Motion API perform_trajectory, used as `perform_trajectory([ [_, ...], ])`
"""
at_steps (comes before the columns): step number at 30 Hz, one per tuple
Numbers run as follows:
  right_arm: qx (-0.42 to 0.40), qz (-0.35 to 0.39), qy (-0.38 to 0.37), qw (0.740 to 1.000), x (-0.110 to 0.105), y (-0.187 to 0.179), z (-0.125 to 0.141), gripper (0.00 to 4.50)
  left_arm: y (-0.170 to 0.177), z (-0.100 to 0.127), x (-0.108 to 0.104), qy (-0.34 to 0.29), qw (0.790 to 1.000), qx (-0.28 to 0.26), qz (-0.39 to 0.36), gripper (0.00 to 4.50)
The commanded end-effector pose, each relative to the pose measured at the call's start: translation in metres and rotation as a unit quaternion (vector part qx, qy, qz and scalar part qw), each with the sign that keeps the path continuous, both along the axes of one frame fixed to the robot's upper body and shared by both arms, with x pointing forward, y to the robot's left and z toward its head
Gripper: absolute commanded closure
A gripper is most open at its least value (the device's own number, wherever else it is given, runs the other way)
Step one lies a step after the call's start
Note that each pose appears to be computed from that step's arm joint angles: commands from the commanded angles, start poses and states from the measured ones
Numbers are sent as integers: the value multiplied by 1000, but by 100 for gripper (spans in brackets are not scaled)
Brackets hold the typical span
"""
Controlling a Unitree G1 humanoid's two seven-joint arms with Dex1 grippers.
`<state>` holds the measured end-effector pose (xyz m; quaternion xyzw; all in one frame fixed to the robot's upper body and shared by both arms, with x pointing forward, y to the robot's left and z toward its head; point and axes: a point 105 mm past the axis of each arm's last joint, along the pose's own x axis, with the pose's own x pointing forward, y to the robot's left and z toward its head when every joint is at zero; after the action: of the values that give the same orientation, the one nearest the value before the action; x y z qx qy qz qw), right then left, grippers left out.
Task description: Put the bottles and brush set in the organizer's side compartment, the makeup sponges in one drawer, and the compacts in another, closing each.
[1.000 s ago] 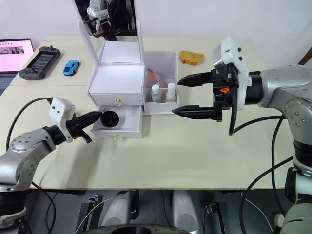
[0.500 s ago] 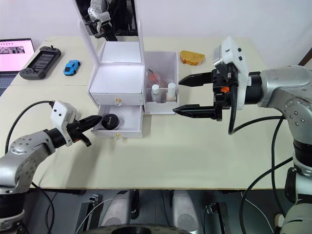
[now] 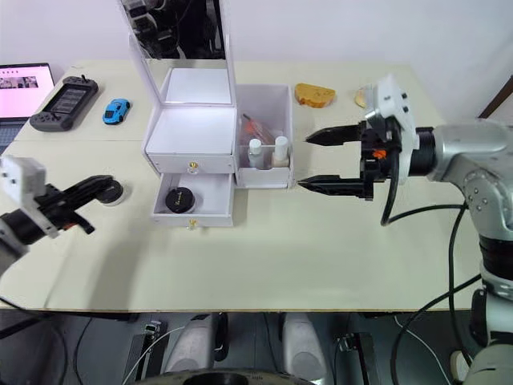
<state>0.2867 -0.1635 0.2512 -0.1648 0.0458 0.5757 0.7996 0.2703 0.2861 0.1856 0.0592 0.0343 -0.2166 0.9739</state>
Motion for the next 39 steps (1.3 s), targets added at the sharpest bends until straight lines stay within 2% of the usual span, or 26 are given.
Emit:
perform_trajectory([
  [1, -5, -58, 2, 998, 12, -36, -13, 0, 43, 8, -13, -20, 998, 30, 59, 443],
  [2, -1, -78, 7, 997, 17, -44, -18, 0, 53, 7, -16, -19, 997, 30, 73, 443],
  [5, 15, -167, 34, 985, 24, -91, -46, 0, 110, -7, -43, -9, 987, 46, 155, 355],
  [12, 7, -239, 40, 970, 13, -140, -71, 0, 160, -39, -90, 20, 971, 58, 230, 2],
  [18, 36, -276, 51, 959, 7, -160, -82, 0, 166, -51, -106, 29, 967, 51, 247, 2],
  [25, 41, -243, 62, 967, 13, -140, -77, 0, 151, -46, -90, 21, 974, 49, 220, 2],
  [31, 8, -122, 44, 992, 11, -70, -38, 0, 118, -33, -66, 13, 984, 33, 175, 2],
  [36, 21, -87, 20, 996, 22, -23, -4, 0, 96, -38, -45, 44, 985, 34, 162, 2],
  [39, 26, -30, -2, 999, 15, 11, 17, 0, 78, -42, -29, 60, 987, 48, 143, 2],
])
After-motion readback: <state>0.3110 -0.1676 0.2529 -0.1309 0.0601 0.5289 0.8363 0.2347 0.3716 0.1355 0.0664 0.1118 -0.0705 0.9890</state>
